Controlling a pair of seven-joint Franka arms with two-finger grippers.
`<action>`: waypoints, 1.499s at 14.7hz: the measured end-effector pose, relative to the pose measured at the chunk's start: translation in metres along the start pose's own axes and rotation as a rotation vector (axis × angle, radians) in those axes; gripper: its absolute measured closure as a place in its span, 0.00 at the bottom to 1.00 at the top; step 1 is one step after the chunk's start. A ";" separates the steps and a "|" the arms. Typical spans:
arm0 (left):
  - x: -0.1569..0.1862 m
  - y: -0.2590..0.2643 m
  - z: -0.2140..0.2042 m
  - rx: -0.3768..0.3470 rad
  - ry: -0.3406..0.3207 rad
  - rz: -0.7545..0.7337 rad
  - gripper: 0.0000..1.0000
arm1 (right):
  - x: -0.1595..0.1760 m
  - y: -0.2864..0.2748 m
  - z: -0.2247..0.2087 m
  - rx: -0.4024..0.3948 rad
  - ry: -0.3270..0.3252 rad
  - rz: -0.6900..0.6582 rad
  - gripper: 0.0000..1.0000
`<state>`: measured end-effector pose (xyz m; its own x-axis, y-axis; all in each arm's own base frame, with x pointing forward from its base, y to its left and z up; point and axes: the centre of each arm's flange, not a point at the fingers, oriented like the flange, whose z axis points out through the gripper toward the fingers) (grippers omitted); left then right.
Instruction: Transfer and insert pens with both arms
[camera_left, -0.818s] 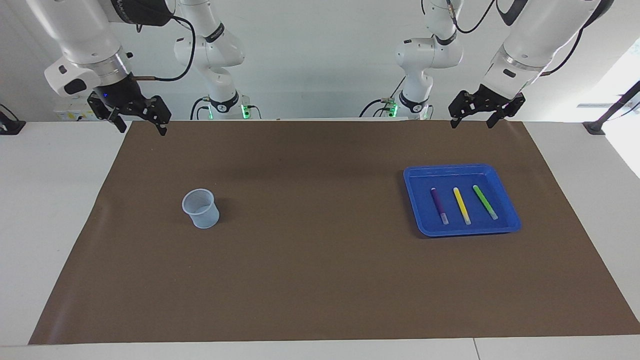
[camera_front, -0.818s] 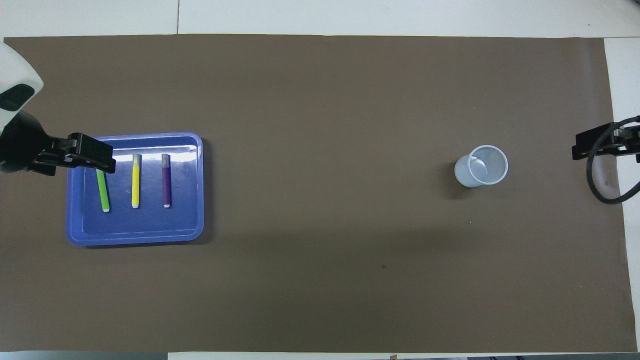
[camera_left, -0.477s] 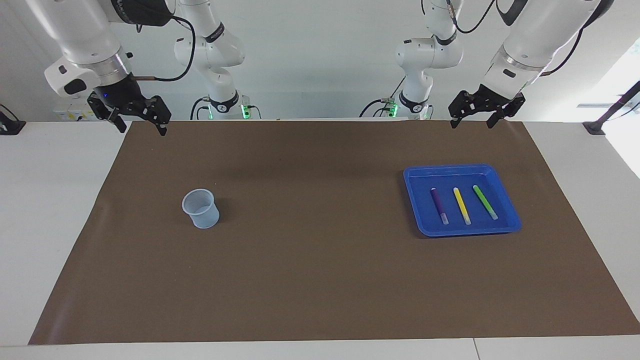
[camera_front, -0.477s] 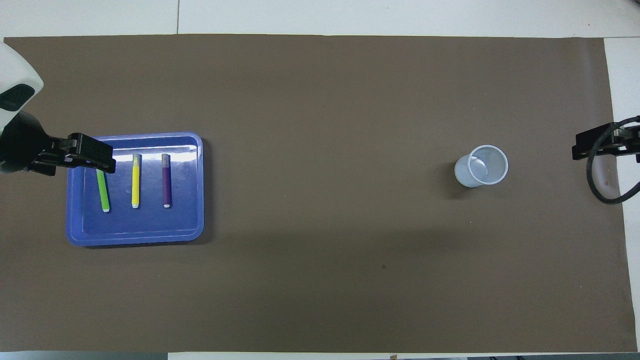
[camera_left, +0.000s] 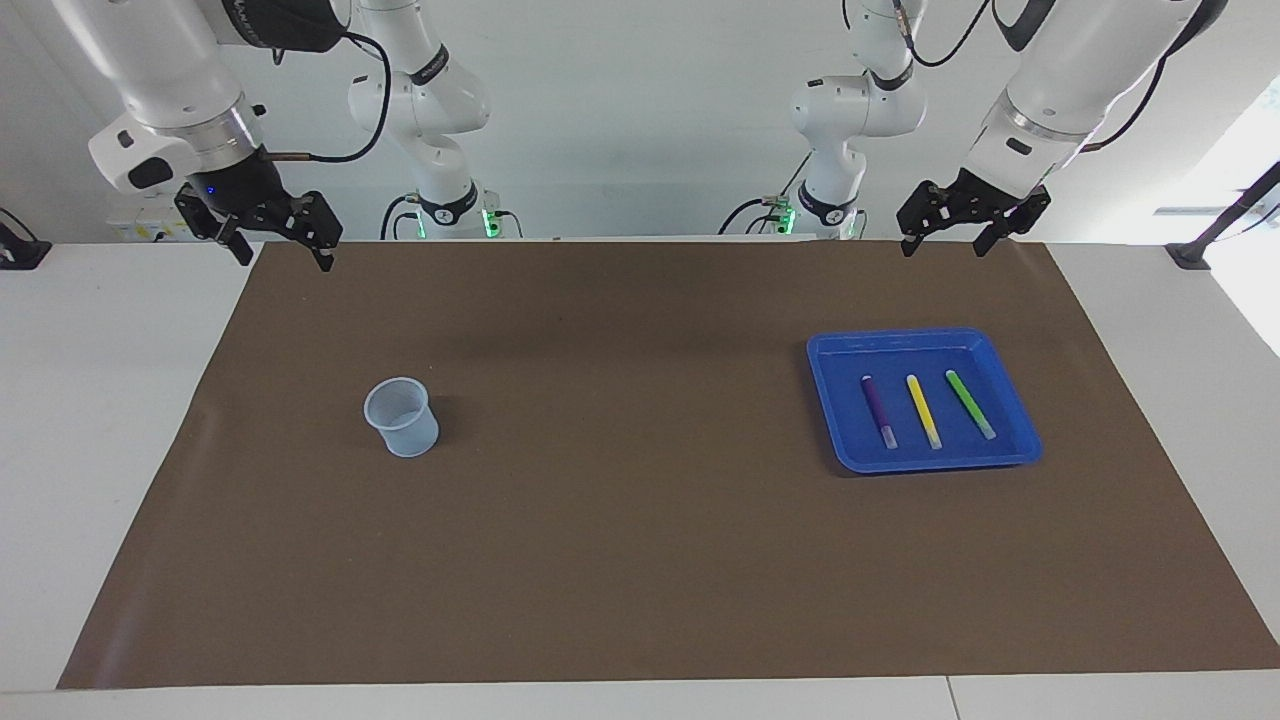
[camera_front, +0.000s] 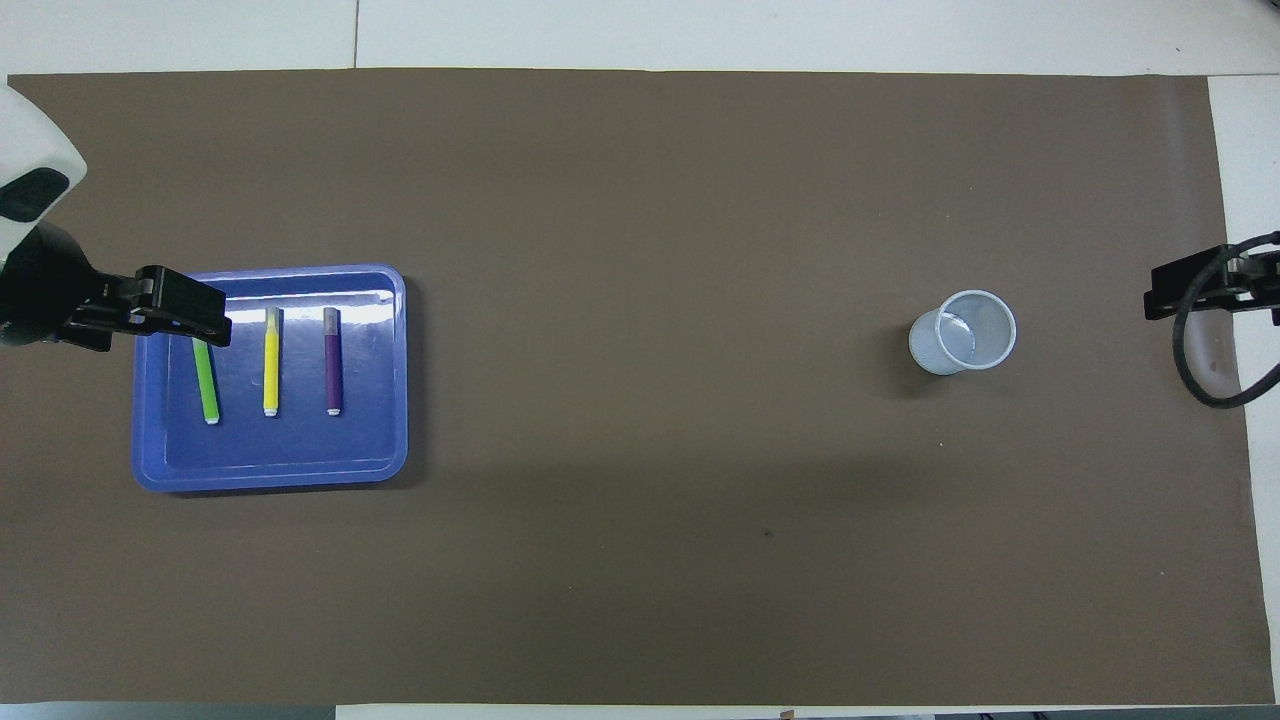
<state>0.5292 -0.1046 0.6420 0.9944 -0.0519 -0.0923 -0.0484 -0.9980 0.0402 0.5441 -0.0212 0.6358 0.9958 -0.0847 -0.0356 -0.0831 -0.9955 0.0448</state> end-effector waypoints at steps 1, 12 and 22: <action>0.000 -0.001 0.000 0.000 -0.001 -0.001 0.00 | 0.000 0.000 0.000 0.000 0.000 0.000 0.00; 0.009 -0.078 0.076 -0.006 0.036 -0.034 0.00 | 0.000 0.000 0.000 0.000 0.000 0.000 0.00; 0.078 -0.208 0.270 -0.029 0.066 0.040 0.00 | 0.000 0.000 0.000 0.000 0.000 0.000 0.00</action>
<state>0.5914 0.0897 0.3579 0.9958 -0.0881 -0.0241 -0.0862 -0.9937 0.0717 0.5441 -0.0212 0.6358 0.9958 -0.0847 -0.0356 -0.0831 -0.9955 0.0448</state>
